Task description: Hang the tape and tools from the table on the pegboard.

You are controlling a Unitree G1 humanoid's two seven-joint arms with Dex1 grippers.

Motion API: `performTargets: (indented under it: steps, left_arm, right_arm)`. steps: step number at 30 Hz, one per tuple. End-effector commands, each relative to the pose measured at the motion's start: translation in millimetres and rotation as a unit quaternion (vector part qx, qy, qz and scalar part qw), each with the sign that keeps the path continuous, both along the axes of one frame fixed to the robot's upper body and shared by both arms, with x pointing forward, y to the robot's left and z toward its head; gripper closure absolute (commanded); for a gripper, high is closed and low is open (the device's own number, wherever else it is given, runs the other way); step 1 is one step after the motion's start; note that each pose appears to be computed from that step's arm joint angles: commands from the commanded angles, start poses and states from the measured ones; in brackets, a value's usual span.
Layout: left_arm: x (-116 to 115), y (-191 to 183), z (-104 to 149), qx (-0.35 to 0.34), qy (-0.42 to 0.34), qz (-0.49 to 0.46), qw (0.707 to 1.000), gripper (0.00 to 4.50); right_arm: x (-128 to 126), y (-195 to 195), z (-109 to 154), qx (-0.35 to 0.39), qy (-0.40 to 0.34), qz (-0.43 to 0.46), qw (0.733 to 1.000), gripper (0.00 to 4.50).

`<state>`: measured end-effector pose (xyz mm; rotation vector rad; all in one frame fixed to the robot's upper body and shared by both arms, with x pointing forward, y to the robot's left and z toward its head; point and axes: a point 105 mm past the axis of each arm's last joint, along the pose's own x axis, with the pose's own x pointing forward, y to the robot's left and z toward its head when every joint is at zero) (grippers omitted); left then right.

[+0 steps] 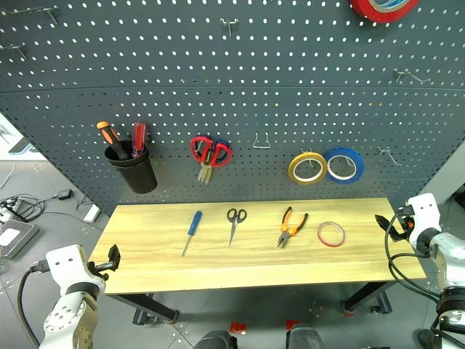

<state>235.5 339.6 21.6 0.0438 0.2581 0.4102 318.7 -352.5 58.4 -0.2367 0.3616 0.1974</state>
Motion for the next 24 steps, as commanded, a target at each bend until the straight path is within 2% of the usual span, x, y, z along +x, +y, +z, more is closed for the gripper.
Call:
performTargets:
  steps: [1, 15, 17, 21, 24]
  left_arm:
    - [2.6, -0.8, 13.1, 0.027, -0.012, -0.010, 1.000, 0.30]
    - [-1.6, -12.8, 27.2, 0.044, -0.031, -0.060, 0.997, 0.30]
    - [-1.0, -13.5, 35.5, 0.051, -0.038, -0.075, 0.995, 0.30]
    - [10.4, -39.2, 60.3, 0.037, -0.045, -0.198, 0.978, 0.30]
    - [23.0, -49.0, 83.4, 0.047, -0.046, -0.256, 0.965, 0.30]
  right_arm:
    - [8.1, 2.9, 17.4, -0.012, -0.031, 0.010, 0.999, 0.00]
    - [2.9, 30.4, 9.6, 0.001, -0.030, 0.044, 0.999, 0.00]
    - [1.1, 35.6, 10.4, 0.000, -0.030, 0.053, 0.998, 0.00]
    - [-4.8, 49.8, 9.8, -0.019, -0.021, 0.086, 0.996, 0.00]
    - [-11.8, 72.6, 10.2, -0.037, -0.012, 0.131, 0.991, 0.00]
